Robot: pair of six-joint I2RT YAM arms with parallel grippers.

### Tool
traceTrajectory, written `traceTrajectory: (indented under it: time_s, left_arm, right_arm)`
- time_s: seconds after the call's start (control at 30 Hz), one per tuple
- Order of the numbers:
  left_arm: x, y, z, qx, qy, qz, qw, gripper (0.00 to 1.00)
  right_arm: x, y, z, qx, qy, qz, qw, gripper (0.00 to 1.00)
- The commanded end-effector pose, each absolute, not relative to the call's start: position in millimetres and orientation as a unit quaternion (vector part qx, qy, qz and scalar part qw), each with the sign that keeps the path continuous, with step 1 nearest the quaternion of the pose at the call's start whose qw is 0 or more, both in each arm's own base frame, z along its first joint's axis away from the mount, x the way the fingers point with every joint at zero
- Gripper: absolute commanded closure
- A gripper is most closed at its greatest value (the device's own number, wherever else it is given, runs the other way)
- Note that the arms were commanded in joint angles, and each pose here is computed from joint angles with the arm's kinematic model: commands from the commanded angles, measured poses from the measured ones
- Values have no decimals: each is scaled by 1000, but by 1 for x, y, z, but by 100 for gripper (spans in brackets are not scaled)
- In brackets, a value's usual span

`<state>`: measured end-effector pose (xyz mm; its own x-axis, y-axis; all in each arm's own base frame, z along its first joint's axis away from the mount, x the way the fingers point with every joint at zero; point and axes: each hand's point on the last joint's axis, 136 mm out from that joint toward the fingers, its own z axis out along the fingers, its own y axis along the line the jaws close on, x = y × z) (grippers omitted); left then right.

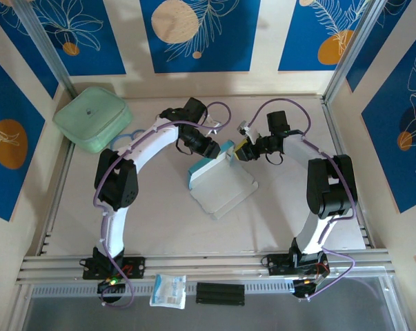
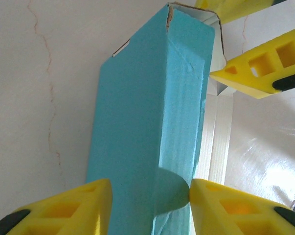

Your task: Fold the paper box

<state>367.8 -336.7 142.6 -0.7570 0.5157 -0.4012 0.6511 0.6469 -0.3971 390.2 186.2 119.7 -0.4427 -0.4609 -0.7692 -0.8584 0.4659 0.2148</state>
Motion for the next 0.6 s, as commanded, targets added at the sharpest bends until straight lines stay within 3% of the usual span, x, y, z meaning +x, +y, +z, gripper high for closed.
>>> traceTrajectory:
  time_s: [0.0,0.57]
  left_arm:
    - [368,-338,131,332,899,-264,113,55]
    - [367,-337,130,332,898,-265,110,55]
  right_arm:
    - [387,194,120,-436,774,315,335,63]
    - [372,177,133,-494,709,328,381,52]
